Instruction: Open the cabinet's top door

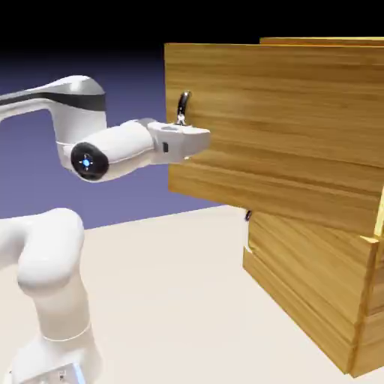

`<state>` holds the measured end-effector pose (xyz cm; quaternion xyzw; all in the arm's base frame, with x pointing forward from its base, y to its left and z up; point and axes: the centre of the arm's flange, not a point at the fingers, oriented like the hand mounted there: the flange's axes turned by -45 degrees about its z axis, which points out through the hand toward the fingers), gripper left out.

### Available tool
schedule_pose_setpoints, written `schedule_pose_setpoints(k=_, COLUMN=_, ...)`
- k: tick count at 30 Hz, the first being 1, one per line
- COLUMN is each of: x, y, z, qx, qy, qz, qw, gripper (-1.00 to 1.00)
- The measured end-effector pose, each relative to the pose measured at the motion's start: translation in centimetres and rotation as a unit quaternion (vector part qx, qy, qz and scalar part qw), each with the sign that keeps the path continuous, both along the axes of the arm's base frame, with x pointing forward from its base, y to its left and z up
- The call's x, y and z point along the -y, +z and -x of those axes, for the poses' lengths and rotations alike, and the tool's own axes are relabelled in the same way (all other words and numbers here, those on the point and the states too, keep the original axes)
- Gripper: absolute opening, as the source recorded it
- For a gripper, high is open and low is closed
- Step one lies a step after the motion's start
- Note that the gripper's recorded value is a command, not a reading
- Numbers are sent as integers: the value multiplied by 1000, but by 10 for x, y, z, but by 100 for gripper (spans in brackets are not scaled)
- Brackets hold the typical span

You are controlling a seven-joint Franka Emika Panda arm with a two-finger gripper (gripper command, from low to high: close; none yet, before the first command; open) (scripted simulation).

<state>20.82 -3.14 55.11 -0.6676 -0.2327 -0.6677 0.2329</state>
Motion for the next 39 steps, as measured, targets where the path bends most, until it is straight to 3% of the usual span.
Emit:
schedule_pose_setpoints(k=23, x=182, y=0, z=66, qx=0, qy=217, qz=0, qw=976, gripper=-100)
schedule_pose_setpoints(k=39, x=334, y=0, z=60, qx=0, qy=380, qz=0, qw=925, gripper=-100)
